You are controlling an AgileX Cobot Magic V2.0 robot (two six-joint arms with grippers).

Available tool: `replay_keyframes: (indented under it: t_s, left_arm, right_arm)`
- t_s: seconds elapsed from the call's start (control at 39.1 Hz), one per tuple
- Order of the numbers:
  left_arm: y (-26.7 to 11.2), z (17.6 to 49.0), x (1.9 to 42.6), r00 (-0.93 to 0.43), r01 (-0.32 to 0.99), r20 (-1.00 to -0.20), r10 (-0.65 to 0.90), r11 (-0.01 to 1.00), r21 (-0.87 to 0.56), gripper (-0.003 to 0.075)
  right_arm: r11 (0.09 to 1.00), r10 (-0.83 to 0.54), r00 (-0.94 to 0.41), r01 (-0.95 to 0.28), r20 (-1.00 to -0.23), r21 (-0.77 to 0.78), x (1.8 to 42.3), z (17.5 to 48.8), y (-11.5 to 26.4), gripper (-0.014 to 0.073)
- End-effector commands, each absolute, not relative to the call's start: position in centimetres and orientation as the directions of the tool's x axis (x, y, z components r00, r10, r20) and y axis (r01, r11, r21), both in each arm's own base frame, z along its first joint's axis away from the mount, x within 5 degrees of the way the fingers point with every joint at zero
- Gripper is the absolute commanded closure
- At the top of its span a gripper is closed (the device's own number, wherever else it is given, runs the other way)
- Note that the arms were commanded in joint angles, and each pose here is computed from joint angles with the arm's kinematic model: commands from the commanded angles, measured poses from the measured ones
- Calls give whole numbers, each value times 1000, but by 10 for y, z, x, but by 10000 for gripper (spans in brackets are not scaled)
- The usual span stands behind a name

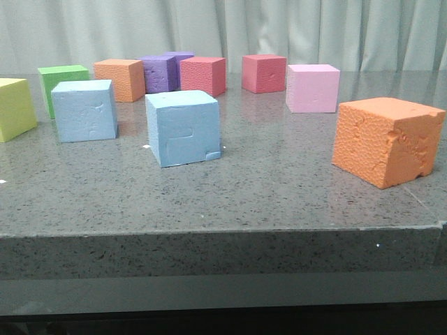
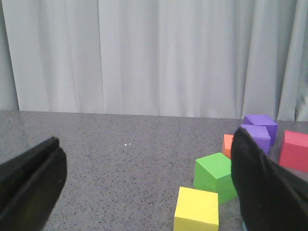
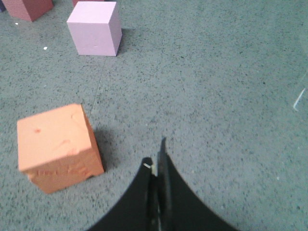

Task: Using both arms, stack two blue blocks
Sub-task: 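Move the left gripper down over the other light blue cube and grasp it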

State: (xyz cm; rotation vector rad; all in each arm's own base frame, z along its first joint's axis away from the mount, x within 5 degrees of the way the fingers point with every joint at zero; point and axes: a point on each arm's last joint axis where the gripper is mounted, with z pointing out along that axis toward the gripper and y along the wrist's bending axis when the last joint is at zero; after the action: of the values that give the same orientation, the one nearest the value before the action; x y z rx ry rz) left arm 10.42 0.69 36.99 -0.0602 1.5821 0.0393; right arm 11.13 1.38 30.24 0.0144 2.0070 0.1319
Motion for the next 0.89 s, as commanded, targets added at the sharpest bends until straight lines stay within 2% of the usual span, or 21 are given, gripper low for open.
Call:
replay_keyframes:
  t_s: [0.0,0.15,0.38,0.54,0.74,0.87]
  left_arm:
    - [8,389,104,103,-70,-995,-9,997,-17,50]
    - [8,385,113,62,-70,-998,-15,997,-19,50]
    - [5,388,138,-36,-28,-998,-46,999,-45,50]
    - [-17,391,163,-105,113,-994,-35,993,-47,50]
    - [-81,386,208,-220,368,-975,36,929,-49,50]
    - [-112,382,231,-295,444,-951,92,895,-51,50]
  right_arm:
    - [993,57,-292,-83,-955,85,101,306,12,662]
    - [990,70,-204,-105,-976,93,89,304,11,662]
    - [990,71,-196,-108,-978,93,89,304,11,662]
    - [990,71,-196,-108,-978,93,89,304,11,662]
    - [990,71,-196,-108,-978,93,89,304,11,662]
    - [990,71,-196,-108,-978,93,89,304,11,662]
